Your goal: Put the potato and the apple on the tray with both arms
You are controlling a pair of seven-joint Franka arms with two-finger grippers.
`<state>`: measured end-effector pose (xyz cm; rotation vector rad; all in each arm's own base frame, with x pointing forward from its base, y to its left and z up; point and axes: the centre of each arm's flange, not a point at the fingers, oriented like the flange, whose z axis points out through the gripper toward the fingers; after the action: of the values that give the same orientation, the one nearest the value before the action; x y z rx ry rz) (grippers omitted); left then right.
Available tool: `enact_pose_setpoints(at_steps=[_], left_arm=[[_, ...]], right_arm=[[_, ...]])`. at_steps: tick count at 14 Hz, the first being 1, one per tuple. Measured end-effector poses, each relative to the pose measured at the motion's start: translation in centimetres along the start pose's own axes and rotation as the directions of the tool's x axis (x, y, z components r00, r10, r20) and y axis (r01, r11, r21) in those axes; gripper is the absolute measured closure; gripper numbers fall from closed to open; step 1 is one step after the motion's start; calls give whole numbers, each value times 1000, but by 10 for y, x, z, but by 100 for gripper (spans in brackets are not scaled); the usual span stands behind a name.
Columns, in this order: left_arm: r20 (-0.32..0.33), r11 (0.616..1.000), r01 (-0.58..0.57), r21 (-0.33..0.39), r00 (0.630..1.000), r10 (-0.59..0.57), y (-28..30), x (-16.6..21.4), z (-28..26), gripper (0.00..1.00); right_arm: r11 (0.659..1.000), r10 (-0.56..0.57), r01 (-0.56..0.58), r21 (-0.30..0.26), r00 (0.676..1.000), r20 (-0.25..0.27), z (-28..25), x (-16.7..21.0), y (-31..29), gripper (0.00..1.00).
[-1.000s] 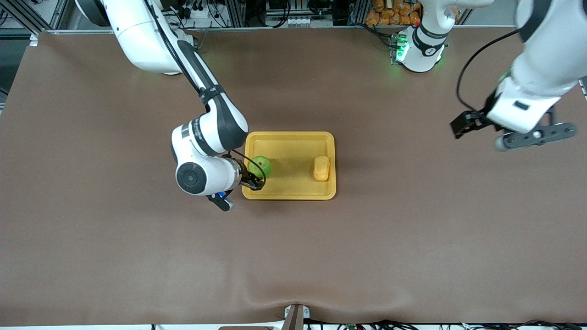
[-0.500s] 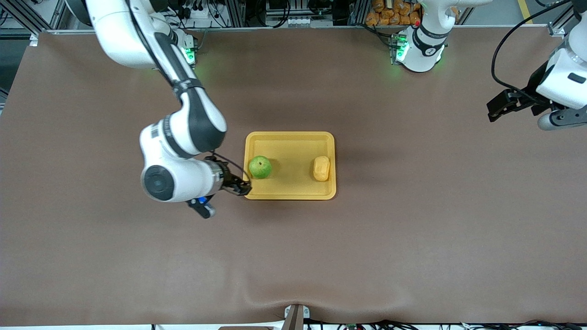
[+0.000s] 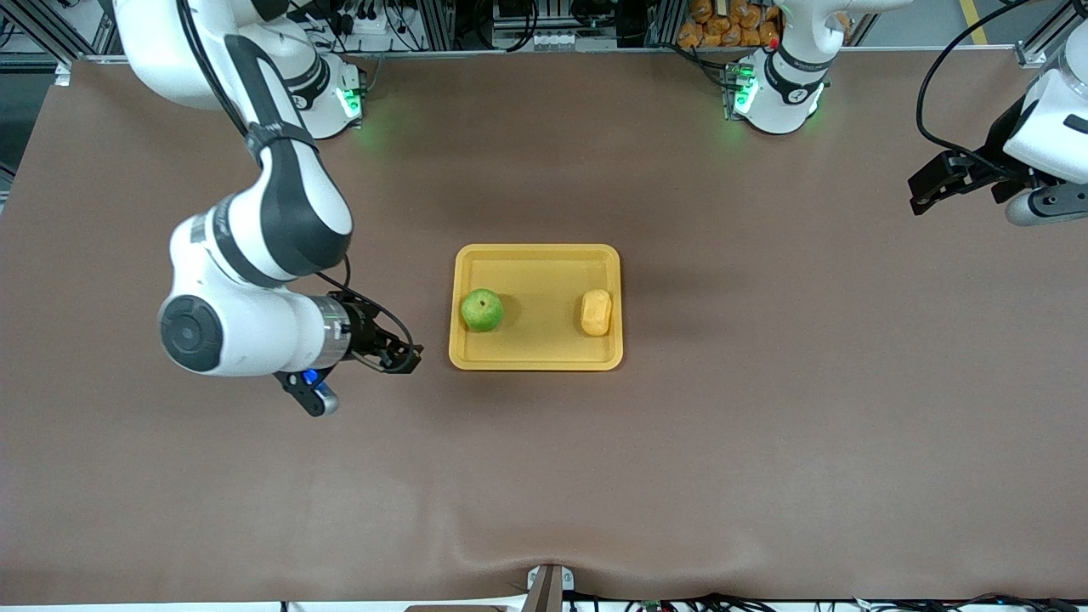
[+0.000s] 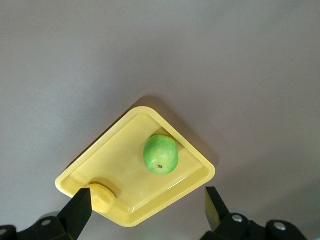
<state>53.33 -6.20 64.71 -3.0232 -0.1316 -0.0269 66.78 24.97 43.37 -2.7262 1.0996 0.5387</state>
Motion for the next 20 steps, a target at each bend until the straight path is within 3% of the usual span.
enact_pose_setpoints(at_steps=[3,5,11,20], left_arm=[[11,1000,1,-28,1000,0,-4,0,1,0],[10,999,-17,-31,1000,18,-4,0,1,0],[-5,997,-74,-31,997,74,-3,-13,-9,0],[-1,996,-79,-29,997,79,-1,-17,-9,0]], right_arm=[[999,31,-31,33,1000,-4,-32,21,22,0],[999,-6,6,36,1000,-5,-51,27,37,0],[997,-76,79,16,990,-115,-98,22,62,0],[977,-210,214,23,972,-105,-174,38,140,0]])
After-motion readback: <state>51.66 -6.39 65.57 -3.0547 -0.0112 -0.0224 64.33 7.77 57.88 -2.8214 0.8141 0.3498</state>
